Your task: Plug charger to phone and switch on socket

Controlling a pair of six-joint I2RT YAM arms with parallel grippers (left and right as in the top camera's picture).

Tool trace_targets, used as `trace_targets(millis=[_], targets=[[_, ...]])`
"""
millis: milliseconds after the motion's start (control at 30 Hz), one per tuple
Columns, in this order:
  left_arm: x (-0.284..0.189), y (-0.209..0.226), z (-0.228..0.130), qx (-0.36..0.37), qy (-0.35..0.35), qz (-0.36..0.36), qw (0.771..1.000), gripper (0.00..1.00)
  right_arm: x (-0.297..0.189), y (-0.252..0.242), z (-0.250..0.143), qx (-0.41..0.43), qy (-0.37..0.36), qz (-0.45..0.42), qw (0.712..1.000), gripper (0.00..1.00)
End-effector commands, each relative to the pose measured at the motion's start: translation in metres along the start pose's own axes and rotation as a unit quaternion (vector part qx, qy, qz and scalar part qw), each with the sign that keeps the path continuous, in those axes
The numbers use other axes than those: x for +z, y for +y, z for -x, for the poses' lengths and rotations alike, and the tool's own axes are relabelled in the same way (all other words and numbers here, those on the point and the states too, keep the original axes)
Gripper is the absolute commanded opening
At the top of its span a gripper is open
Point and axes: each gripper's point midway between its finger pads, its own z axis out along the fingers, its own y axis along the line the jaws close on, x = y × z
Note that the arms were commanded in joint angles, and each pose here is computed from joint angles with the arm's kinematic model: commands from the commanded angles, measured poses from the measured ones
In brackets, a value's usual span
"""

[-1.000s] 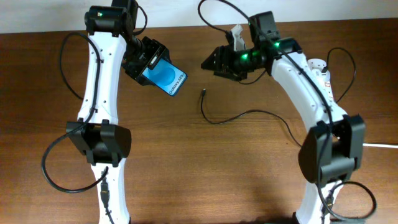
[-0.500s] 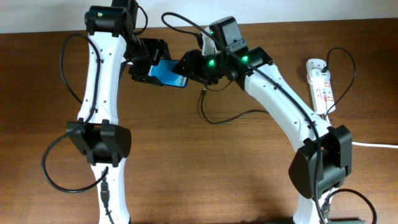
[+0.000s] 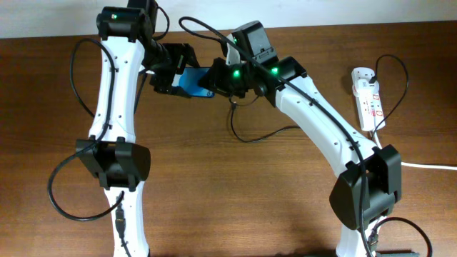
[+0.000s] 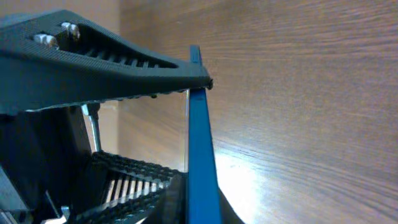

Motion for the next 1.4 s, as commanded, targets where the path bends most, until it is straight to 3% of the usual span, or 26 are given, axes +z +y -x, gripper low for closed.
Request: trace_targets(millis=[0, 67, 167, 200, 233, 300, 533, 633, 667, 767, 867, 933, 1000, 1100, 1200, 1367], targets=[[-0.006, -0.005, -0.005, 0.000, 0.010, -0.014, 1.000, 0.00, -0.004, 0.005, 0.001, -0.017, -0.009, -0.003, 1.000, 0.04], [-0.006, -0.005, -0.005, 0.000, 0.010, -0.014, 1.000, 0.06, -0.004, 0.005, 0.001, -0.017, -0.009, -0.002, 1.000, 0.04], [-0.006, -0.005, -0.005, 0.000, 0.010, -0.014, 1.000, 0.36, -0.004, 0.005, 0.002, -0.017, -0.009, -0.003, 1.000, 0.04], [-0.006, -0.005, -0.005, 0.000, 0.010, -0.014, 1.000, 0.53, -0.004, 0.005, 0.002, -0.017, -0.009, -0.003, 1.000, 0.04], [-0.006, -0.005, -0.005, 0.000, 0.010, -0.014, 1.000, 0.82, -0.004, 0.005, 0.002, -0.017, -0.009, -0.003, 1.000, 0.04], [-0.006, -0.005, -0.005, 0.000, 0.010, -0.014, 1.000, 1.00, -0.004, 0.005, 0.002, -0.017, -0.009, -0.003, 1.000, 0.04], [-0.006, -0.005, -0.005, 0.015, 0.009, -0.014, 1.000, 0.99, -0.022, 0.003, 0.009, -0.009, -0.016, -0.001, 1.000, 0.04], [-0.006, -0.014, -0.003, 0.125, 0.002, -0.032, 0.992, 0.99, -0.040, 0.002, 0.014, -0.005, -0.027, -0.004, 1.000, 0.04], [-0.007, -0.022, -0.002, 0.192, -0.005, -0.046, 0.980, 0.99, -0.048, -0.002, 0.015, -0.007, -0.026, -0.009, 1.000, 0.04], [-0.008, -0.032, 0.000, 0.285, -0.018, -0.063, 0.956, 1.00, -0.067, -0.005, 0.015, -0.026, -0.020, -0.002, 0.999, 0.04], [-0.009, -0.039, 0.000, 0.347, -0.029, -0.075, 0.935, 0.93, -0.101, -0.018, 0.018, -0.034, -0.024, -0.015, 0.999, 0.04], [-0.010, -0.046, -0.008, 0.411, -0.017, -0.095, 0.907, 0.99, -0.129, -0.025, 0.018, -0.042, -0.032, -0.022, 0.998, 0.04], [-0.011, -0.047, -0.014, 0.457, -0.009, -0.105, 0.883, 0.99, -0.160, -0.026, 0.010, -0.053, -0.025, -0.007, 0.998, 0.04], [-0.013, -0.050, -0.029, 0.506, 0.019, -0.134, 0.852, 0.99, -0.183, -0.030, 0.004, -0.041, -0.025, 0.017, 0.999, 0.04], [-0.021, -0.058, -0.052, 0.557, 0.060, -0.188, 0.806, 0.99, -0.197, -0.039, -0.003, -0.029, -0.027, 0.061, 0.997, 0.04], [-0.032, -0.058, -0.077, 0.609, 0.104, -0.245, 0.748, 0.99, -0.209, -0.059, -0.003, 0.011, -0.111, 0.124, 0.986, 0.04]])
